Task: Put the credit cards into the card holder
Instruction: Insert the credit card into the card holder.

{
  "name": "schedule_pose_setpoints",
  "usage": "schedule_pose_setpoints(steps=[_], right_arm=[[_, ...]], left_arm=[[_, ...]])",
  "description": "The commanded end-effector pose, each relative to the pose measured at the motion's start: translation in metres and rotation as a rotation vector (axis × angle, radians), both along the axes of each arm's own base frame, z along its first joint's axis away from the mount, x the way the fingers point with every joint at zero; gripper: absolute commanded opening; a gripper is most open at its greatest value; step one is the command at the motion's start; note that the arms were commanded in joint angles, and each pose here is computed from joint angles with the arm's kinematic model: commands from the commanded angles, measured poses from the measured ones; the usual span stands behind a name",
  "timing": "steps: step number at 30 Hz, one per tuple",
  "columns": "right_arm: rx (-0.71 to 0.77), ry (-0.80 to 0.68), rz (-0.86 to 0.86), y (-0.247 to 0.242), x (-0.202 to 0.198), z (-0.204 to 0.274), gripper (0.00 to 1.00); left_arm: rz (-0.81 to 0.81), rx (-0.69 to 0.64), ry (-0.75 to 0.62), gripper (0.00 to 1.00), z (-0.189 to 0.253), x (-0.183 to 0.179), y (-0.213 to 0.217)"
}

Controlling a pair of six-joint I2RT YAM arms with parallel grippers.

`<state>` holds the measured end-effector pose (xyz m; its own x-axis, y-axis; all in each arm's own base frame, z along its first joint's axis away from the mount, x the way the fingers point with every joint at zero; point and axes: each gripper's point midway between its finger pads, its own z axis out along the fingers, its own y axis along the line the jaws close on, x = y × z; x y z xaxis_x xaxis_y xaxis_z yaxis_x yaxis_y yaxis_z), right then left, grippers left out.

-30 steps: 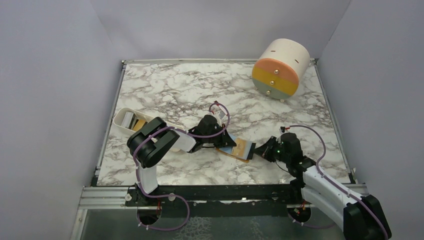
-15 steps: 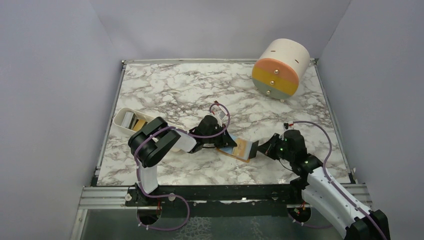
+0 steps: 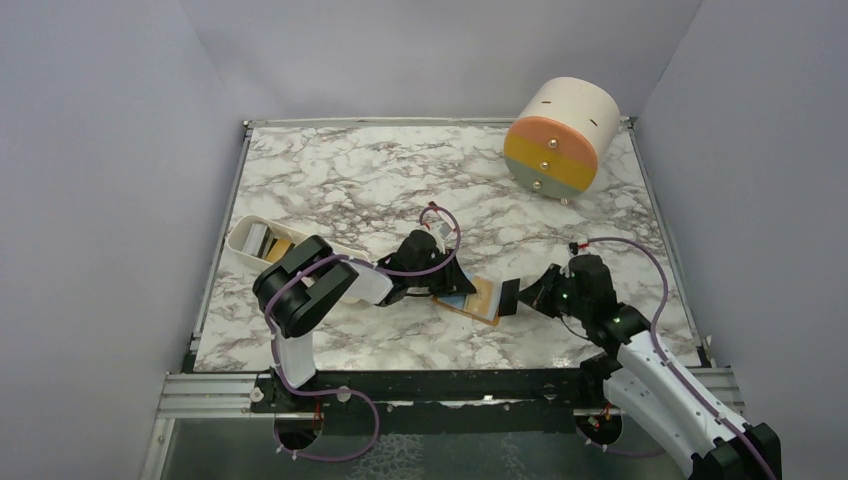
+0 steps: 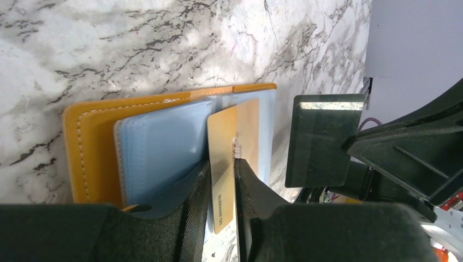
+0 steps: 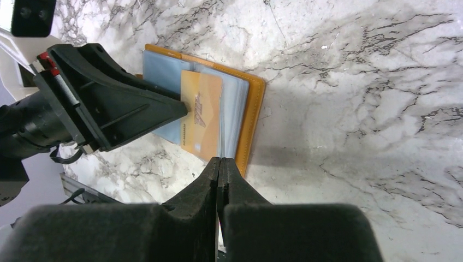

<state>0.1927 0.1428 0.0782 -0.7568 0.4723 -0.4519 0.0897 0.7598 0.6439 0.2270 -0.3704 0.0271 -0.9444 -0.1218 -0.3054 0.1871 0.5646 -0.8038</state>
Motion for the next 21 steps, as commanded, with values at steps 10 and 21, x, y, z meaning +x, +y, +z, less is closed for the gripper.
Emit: schedule_pose_setpoints(steps=[10,21], right_arm=[[-0.035,0.025,-0.015,-0.003,0.005,-0.013,0.01],[-0.048,0.028,-0.004,-0.001,0.010,-0.025,0.01]], left_arm=[[-0.033,0.049,-0.022,0.33,0.005,-0.008,0.003],[-0.142,0.037,-0.133,0.31,0.016,-0.012,-0.020]])
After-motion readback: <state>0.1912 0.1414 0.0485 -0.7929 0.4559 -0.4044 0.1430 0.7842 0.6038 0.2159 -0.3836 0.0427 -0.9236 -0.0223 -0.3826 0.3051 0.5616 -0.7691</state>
